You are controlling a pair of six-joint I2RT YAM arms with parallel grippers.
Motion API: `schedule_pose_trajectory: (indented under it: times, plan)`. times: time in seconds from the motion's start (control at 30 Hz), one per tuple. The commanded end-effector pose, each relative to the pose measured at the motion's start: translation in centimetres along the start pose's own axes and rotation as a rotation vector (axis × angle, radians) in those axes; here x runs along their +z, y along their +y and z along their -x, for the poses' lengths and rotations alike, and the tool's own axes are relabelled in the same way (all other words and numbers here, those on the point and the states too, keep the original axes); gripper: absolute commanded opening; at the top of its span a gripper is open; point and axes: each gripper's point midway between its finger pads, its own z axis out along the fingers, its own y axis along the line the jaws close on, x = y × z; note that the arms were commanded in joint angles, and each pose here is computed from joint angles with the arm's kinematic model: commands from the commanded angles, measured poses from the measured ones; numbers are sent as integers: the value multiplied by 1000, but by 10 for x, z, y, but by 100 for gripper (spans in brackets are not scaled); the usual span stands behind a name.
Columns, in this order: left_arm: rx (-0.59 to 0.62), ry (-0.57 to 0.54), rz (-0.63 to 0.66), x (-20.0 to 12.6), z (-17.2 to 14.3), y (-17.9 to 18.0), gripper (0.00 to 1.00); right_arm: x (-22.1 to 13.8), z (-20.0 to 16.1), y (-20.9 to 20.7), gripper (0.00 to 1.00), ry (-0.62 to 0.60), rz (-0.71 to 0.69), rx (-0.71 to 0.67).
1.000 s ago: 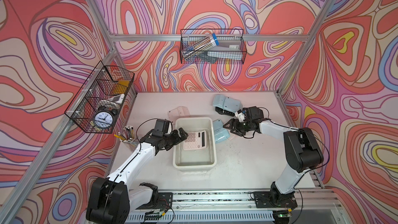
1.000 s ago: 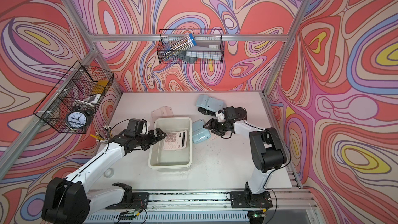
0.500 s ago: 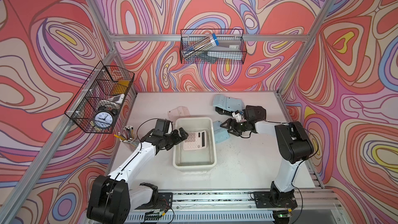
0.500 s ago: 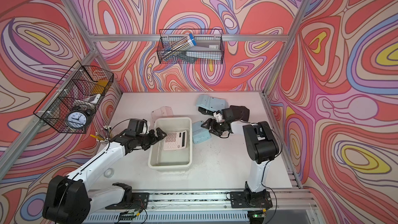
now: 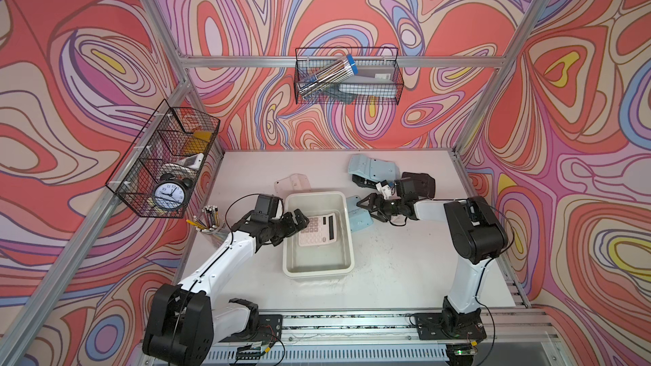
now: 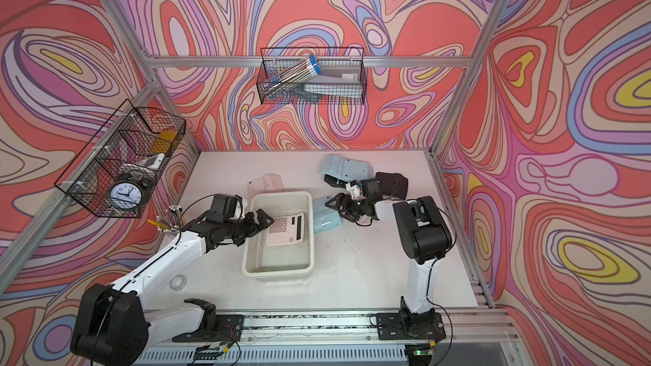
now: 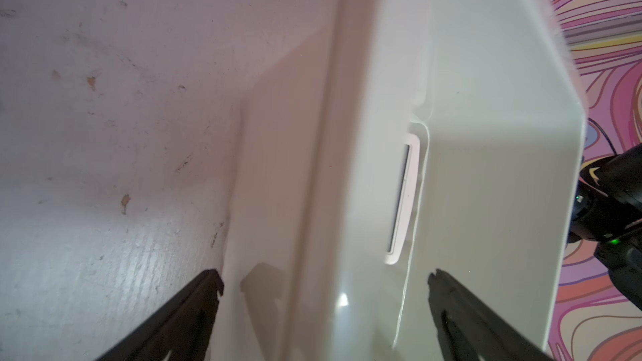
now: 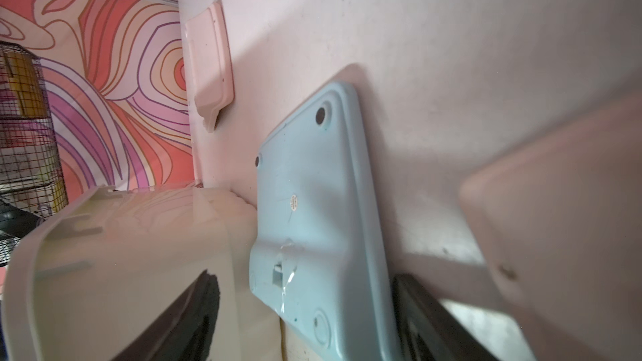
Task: Put the calculator in the storage box
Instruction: Pick up the calculator from the center of the board.
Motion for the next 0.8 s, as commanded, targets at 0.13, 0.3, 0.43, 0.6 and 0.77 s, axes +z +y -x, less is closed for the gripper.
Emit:
schedule_pose_trajectory:
  times: [0.13, 0.3, 0.43, 0.6, 0.77]
  plan:
    - [10, 5, -12, 4, -1, -7, 99, 1, -14, 23, 69, 26, 108, 71]
    - [12, 6, -14, 5, 0, -8, 99, -8, -7, 48, 60, 4, 187, 68]
    - [14, 8, -15, 6, -1, -9, 99, -7, -6, 44, 53, -5, 176, 77]
    - [19, 6, -23, 5, -1, -11, 99, 2, -8, 35, 42, 8, 157, 95]
    - [30, 1, -25, 3, -1, -13, 99, 7, -11, 25, 28, 22, 106, 97]
